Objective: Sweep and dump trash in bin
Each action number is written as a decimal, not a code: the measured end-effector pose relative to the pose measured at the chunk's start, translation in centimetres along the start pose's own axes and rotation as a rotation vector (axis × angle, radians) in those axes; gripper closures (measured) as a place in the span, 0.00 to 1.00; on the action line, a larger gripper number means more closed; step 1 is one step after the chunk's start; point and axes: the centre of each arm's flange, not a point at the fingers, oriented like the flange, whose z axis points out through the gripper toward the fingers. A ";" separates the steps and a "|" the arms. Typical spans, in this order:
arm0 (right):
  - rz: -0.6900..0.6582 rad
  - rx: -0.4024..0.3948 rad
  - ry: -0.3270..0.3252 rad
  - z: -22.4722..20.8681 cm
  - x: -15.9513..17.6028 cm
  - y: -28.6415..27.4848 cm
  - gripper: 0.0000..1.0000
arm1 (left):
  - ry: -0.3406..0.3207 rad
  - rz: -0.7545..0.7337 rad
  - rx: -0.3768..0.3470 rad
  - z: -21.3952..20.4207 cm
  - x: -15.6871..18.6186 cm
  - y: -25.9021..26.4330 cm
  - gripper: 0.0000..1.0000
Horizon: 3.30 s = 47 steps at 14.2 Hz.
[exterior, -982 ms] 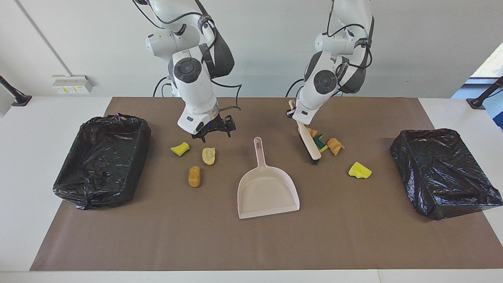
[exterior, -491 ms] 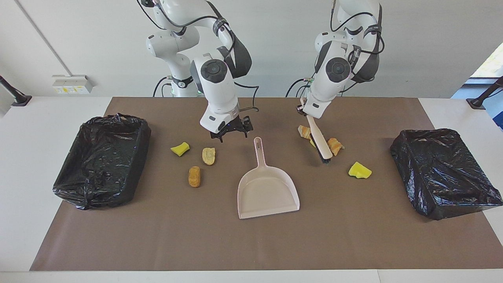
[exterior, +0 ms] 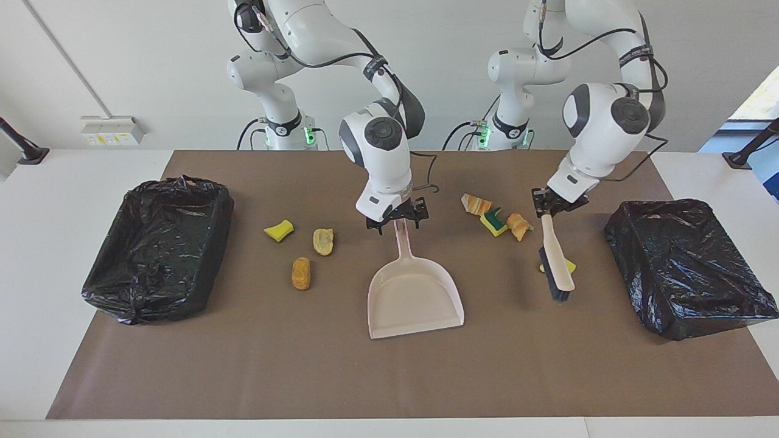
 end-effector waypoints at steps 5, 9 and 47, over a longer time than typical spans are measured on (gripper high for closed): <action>-0.029 -0.012 -0.018 0.6 -0.9 -1.5 0.09 | -0.056 0.170 0.126 1.2 0.6 -8.5 0.74; -0.020 -0.022 -0.013 0.5 -0.4 -0.6 0.39 | -0.162 0.203 0.097 5.1 -0.9 -7.9 0.74; -1.416 -0.146 -0.152 -3.4 -8.4 12.8 0.67 | -0.214 -0.356 0.086 10.2 -16.5 23.6 0.74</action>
